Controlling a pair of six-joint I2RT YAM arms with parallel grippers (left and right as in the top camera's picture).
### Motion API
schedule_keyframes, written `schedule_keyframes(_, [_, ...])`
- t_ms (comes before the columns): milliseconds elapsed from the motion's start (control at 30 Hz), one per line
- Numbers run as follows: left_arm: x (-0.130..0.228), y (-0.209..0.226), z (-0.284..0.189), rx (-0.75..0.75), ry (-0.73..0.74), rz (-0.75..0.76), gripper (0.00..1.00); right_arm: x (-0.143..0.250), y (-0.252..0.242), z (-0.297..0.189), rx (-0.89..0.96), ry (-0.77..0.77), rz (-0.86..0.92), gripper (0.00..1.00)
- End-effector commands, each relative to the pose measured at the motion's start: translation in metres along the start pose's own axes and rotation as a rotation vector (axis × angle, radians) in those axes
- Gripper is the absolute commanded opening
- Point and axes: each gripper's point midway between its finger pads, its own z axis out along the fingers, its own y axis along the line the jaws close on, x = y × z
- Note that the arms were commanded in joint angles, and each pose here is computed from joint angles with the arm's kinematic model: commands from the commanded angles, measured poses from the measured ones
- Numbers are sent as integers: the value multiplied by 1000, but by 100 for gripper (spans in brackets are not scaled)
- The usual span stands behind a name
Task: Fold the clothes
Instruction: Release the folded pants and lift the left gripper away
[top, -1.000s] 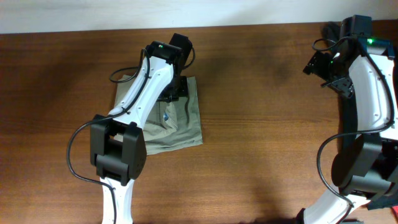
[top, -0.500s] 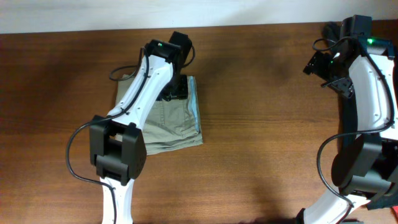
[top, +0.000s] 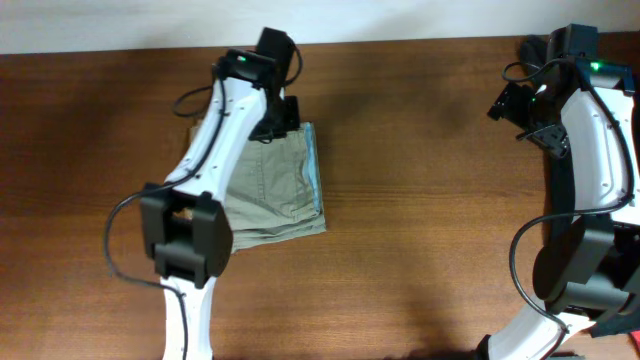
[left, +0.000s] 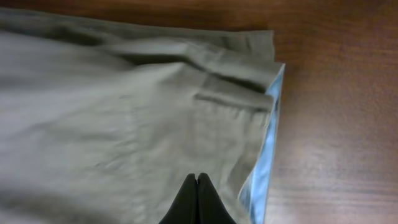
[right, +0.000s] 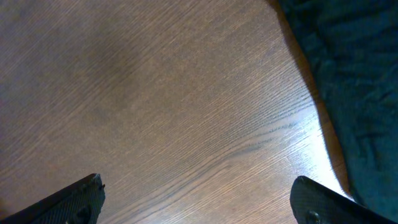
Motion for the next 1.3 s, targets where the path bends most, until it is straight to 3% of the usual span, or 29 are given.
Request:
schedule_keyframes(0, [5,-20,46,62,57,22,1,-5,0,-8,-2,-27,2,99])
schedule_keyframes(367, [-3,-31,105,103,58,20,2,-5,0,-8,-2,-27,2,99])
schedule_keyframes(567, [-22,-40,69,130,-4,24,2,-5,0,-8,-2,-27,2,99])
schedule_keyframes(633, [-32,-44,31,145,-42,41,9,-5,0,-8,-2,-26,2,99])
schedule_keyframes(733, [-39,-43,-36,157,-102,115,50,-5,0,-8,-2,-26,2,99])
schedule_keyframes(767, [-38,-36,-52,142,-111,116,55,-5,0,-8,-2,-27,2,99])
schedule_keyframes(900, [-25,31,-98,-46,-89,44,87,-5,0,-8,-2,-27,2,99])
schedule_keyframes(933, [-22,53,-99,-102,-66,18,99,-5,0,-8,-2,-27,2,99])
schedule_keyframes(1167, [-19,166,-86,-117,49,-178,99,-5,0,-8,-2,-27,2,99])
schedule_keyframes(1267, [-5,198,-70,-47,136,-213,99,-5,0,-8,-2,-26,2,99])
